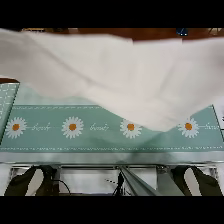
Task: Fold the shirts.
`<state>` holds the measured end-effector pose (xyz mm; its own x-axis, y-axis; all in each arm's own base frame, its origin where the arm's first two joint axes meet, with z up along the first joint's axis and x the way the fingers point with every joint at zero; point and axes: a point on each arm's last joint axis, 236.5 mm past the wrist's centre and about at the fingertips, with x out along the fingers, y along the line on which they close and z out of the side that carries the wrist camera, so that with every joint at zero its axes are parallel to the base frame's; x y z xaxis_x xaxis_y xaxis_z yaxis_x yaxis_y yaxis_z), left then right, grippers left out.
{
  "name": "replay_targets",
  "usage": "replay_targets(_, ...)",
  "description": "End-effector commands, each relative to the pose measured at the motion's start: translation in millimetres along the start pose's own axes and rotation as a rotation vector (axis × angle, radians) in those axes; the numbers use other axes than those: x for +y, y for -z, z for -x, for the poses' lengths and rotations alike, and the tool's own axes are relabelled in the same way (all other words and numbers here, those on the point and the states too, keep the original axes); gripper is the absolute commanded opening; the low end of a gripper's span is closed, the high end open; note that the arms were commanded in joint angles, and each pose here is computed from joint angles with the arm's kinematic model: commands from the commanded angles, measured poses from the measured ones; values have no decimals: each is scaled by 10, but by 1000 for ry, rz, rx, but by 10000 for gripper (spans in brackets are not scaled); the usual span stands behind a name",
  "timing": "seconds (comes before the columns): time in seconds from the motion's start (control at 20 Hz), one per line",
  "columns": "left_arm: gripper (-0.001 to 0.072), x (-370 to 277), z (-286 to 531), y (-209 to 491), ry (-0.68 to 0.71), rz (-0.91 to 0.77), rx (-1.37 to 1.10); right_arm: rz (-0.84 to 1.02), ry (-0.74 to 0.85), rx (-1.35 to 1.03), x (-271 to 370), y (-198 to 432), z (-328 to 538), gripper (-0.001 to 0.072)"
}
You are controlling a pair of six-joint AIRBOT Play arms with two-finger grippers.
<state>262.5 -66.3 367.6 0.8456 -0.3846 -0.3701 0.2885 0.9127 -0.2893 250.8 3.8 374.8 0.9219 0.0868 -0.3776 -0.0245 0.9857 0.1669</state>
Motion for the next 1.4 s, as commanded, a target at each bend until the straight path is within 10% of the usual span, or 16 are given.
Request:
replay_targets(0.0,28,-318,247,390,36,-35,116,26,-6,-39,219,28,348,22)
replay_targets(0.45,27,-197,1090,599,-282,-87,63,123,266,-162,49,-220,1220,22)
replay_targets(1.35,28,440,-669,2514,27,427,579,17,-93,867,-278,1490,-1389,22)
